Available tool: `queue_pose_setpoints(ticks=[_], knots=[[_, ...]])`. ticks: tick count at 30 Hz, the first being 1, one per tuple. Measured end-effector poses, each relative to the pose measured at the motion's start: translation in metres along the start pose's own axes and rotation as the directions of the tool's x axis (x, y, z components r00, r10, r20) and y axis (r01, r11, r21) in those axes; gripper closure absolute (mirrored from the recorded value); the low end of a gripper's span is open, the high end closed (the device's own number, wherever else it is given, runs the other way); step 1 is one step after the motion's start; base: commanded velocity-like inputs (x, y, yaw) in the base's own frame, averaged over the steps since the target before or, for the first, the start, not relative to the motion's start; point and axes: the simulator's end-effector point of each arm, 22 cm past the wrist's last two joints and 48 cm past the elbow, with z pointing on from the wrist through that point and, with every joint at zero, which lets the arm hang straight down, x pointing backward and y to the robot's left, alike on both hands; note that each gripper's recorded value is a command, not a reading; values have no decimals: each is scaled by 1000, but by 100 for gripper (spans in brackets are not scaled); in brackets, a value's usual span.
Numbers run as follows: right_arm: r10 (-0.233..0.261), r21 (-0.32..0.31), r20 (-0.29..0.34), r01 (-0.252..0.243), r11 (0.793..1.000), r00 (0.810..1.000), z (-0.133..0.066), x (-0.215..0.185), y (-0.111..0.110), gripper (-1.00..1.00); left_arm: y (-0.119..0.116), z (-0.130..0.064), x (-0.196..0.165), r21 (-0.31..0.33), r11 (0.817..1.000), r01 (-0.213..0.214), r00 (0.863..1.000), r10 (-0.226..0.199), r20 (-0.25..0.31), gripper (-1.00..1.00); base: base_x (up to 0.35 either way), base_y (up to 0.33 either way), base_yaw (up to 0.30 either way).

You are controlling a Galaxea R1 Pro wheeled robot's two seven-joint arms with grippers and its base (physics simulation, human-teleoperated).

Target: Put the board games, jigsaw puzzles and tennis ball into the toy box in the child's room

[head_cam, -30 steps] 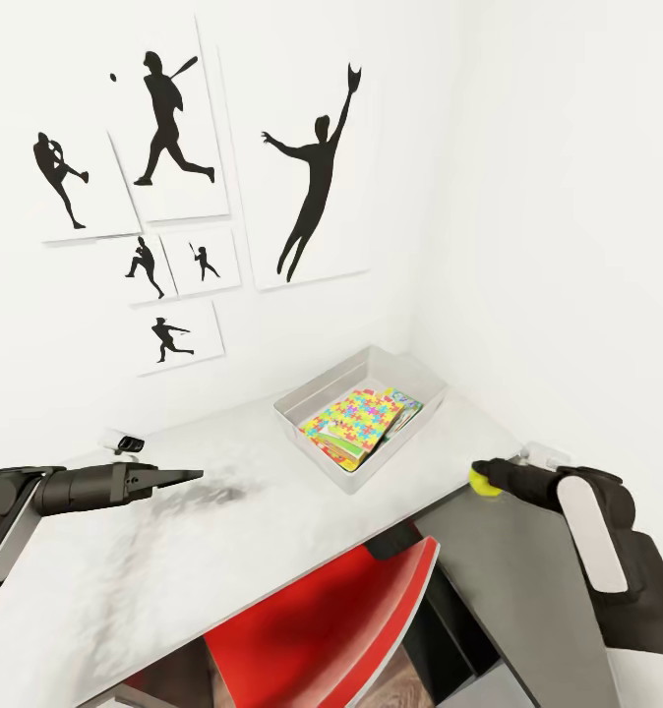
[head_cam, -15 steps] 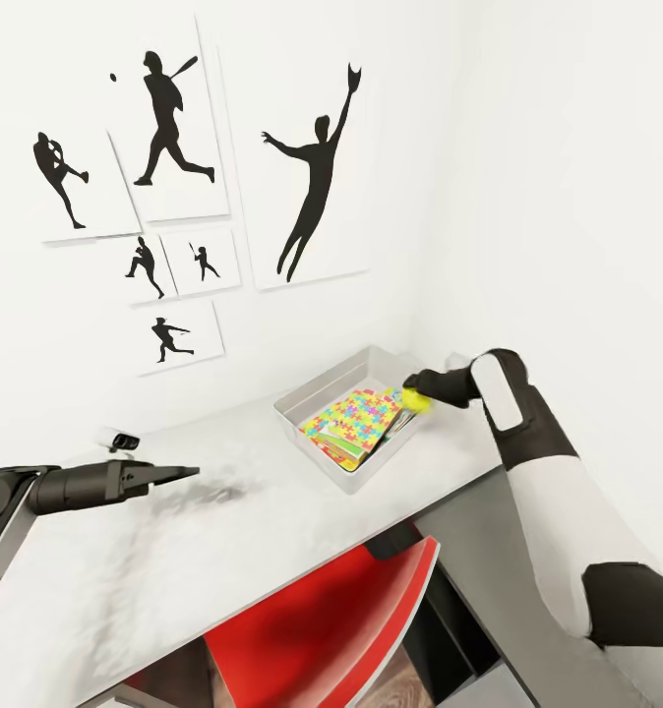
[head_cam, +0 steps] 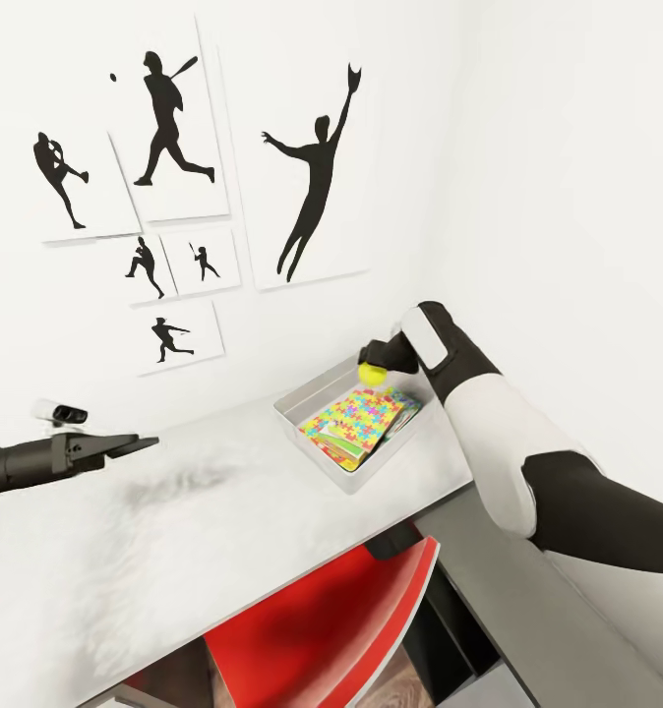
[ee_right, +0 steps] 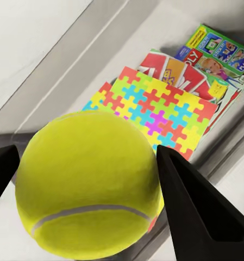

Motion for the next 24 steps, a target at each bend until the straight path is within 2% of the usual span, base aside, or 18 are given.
queue_pose_setpoints(ticks=[5,8,12,20,24], knots=[[-6,-38,49,8,999,999,-13,-17,11,100,-14,-7,-25,10,998,-58,998,58,26,-100,0,0,0],[-16,-51,53,18,999,998,-18,-19,15,100,-18,-11,-36,8,997,-82,996,81,38,-100,0,0,0],[-21,-54,49,24,998,999,-19,-18,16,100,-20,-11,-39,9,996,-91,995,90,44,-100,0,0,26],[-22,-56,48,24,998,999,-19,-18,16,100,-23,-21,-49,0,994,-107,991,106,80,-100,0,0,238],[-21,-56,49,24,998,999,-19,-18,16,100,-23,-22,-49,-1,994,-109,991,109,83,-100,0,0,85]])
